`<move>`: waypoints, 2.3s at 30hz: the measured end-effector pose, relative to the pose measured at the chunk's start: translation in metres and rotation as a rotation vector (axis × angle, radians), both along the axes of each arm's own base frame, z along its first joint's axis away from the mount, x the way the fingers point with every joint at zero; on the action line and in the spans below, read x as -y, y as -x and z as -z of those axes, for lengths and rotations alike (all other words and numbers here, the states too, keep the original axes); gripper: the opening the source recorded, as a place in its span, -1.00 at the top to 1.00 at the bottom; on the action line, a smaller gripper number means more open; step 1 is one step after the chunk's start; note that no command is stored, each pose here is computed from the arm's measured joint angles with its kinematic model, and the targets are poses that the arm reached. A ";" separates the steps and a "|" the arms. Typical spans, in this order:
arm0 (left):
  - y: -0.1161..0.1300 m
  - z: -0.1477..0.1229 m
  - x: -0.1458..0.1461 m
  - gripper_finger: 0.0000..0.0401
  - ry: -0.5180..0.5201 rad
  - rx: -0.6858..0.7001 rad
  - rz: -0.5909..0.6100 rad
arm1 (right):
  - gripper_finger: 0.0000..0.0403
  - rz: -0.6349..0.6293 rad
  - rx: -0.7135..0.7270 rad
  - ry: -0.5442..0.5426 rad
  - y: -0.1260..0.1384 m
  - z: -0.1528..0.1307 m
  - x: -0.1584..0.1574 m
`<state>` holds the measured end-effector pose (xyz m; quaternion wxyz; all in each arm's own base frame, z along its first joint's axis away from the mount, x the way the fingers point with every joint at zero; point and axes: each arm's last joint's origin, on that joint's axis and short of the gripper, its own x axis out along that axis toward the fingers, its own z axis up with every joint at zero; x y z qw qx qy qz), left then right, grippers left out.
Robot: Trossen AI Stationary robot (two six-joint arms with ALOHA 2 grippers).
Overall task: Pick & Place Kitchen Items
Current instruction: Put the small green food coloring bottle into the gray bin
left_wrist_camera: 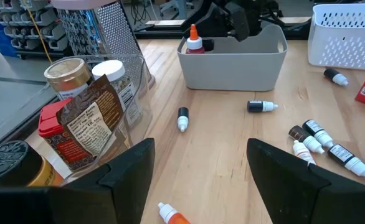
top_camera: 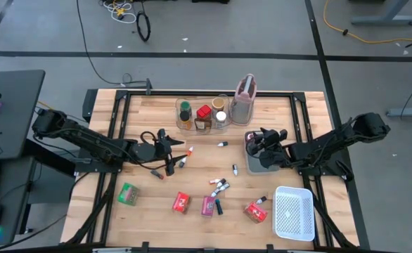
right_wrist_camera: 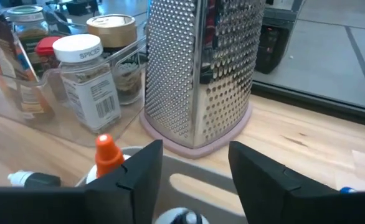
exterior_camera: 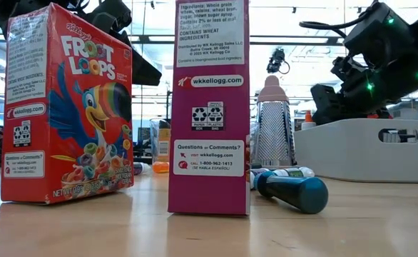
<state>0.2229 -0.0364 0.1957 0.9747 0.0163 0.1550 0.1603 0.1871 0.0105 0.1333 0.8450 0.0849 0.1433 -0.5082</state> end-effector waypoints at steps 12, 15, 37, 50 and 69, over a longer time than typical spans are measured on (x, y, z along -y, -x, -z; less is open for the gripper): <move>0.000 0.000 0.000 -0.32 0.000 0.000 0.000 | -0.01 -0.178 -0.055 0.089 -0.025 -0.027 -0.005; 0.000 0.000 0.000 -0.32 0.000 0.000 0.000 | -0.01 -0.221 -0.049 0.133 -0.038 -0.046 -0.008; 0.001 0.001 -0.001 -0.32 0.053 0.012 -0.037 | -0.01 -0.840 -0.020 0.034 -0.120 -0.092 -0.030; 0.001 0.002 -0.001 -0.32 0.055 0.001 -0.040 | -0.01 -0.841 -0.583 -0.282 -0.177 -0.057 0.019; 0.001 0.002 -0.001 -0.32 0.027 -0.010 -0.029 | -0.01 -0.813 -0.780 -0.487 -0.173 -0.025 0.074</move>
